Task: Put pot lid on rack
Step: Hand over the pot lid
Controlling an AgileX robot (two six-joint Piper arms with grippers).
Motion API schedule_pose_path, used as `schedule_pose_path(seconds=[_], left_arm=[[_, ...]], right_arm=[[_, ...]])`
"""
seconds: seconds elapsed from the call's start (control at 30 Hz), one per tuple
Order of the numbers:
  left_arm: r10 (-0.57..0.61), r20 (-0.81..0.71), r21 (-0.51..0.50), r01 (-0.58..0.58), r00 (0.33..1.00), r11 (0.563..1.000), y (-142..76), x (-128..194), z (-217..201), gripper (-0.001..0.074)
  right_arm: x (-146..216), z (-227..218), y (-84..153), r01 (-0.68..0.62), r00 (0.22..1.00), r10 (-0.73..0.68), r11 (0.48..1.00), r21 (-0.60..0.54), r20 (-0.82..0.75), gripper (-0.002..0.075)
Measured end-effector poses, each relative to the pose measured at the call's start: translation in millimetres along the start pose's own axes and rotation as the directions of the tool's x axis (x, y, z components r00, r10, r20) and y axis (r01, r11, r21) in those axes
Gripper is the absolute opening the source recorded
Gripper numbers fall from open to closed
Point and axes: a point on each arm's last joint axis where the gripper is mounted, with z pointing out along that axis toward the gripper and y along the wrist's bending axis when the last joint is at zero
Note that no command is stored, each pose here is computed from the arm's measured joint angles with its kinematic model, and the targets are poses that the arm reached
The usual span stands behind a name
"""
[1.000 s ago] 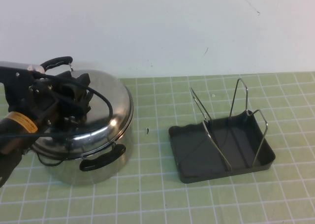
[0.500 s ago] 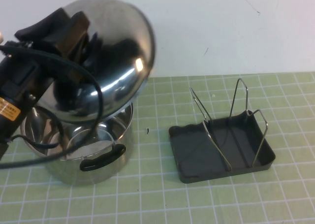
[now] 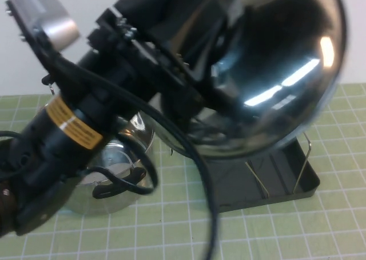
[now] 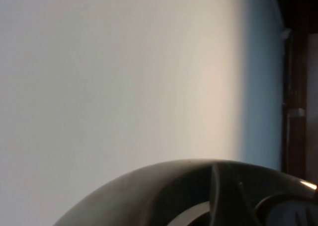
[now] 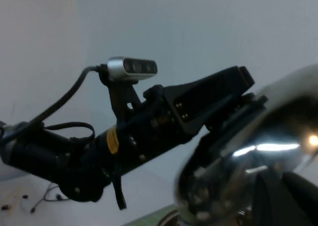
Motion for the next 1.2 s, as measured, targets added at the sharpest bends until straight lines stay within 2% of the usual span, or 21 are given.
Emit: schedule_pose_path(seconds=[0.1,0.2,0.27,0.37,0.5,0.63,0.73,0.83,0.97,1.03,1.1,1.13,1.2], left_arm=[[0.020,0.015,0.064,-0.021,1.000,0.998,-18.5,0.6,8.8,0.0307],[0.029,0.041,0.101,-0.033,0.999,0.994,-31.7,-1.3,15.4,0.0307],[0.029,0.054,0.118,-0.036,0.998,0.992,-37.2,-3.3,18.7,0.0307],[0.020,0.066,0.143,-0.029,0.998,0.989,-45.2,-4.4,21.9,0.0307],[0.001,0.072,0.174,-0.014,0.997,0.985,-54.7,-4.6,24.5,0.0307],[-0.014,0.067,0.197,0.000,0.998,0.980,-62.5,-2.8,25.2,0.0307],[-0.015,0.048,0.196,0.006,0.999,0.981,-64.4,-0.6,25.7,0.0307],[0.010,0.004,0.203,-0.011,1.000,0.979,-65.2,3.8,25.7,0.0307],[0.057,-0.055,0.227,-0.043,0.997,0.973,-67.1,10.0,25.0,0.0307],[0.064,-0.066,0.231,-0.047,0.996,0.972,-67.4,11.1,24.9,0.0307],[0.058,-0.085,0.231,-0.037,0.995,0.972,-67.3,12.7,24.7,0.0314],[0.041,-0.103,0.227,-0.016,0.994,0.974,-67.1,14.0,24.7,0.0334],[0.005,-0.150,0.211,0.027,0.989,0.977,-66.1,17.3,24.5,0.0440]], right_arm=[[-2.4,0.0,3.0,-0.030,0.999,0.031,0.999,-0.028,0.009,0.0153],[-2.9,0.0,1.6,-0.131,0.991,0.131,0.991,-0.014,0.014,0.0433],[-3.5,0.1,-1.1,-0.189,0.982,0.189,0.982,0.011,0.024,0.0570],[-3.4,0.8,-3.3,-0.234,0.972,0.234,0.972,0.021,0.029,0.0655],[-2.2,3.1,-7.5,-0.291,0.957,0.291,0.956,0.025,0.023,0.0683],[-0.4,5.6,-11.8,-0.329,0.944,0.329,0.944,0.028,0.012,0.0687],[0.1,6.6,-12.4,-0.345,0.939,0.345,0.938,0.017,0.007,0.0655],[1.1,8.1,-14.3,-0.355,0.935,0.355,0.935,0.014,-0.001,0.0541],[2.3,10.5,-15.7,-0.387,0.922,0.387,0.922,-0.013,-0.016,0.0314],[1.3,10.9,-15.1,-0.408,0.913,0.408,0.912,-0.031,-0.011,0.0276],[1.7,11.5,-15.8,-0.414,0.910,0.414,0.910,-0.034,-0.014,0.0274],[2.1,11.7,-16.2,-0.407,0.913,0.406,0.913,-0.033,-0.017,0.0232],[3.0,12.0,-15.1,-0.387,0.922,0.385,0.921,-0.045,-0.031,0.0135]])
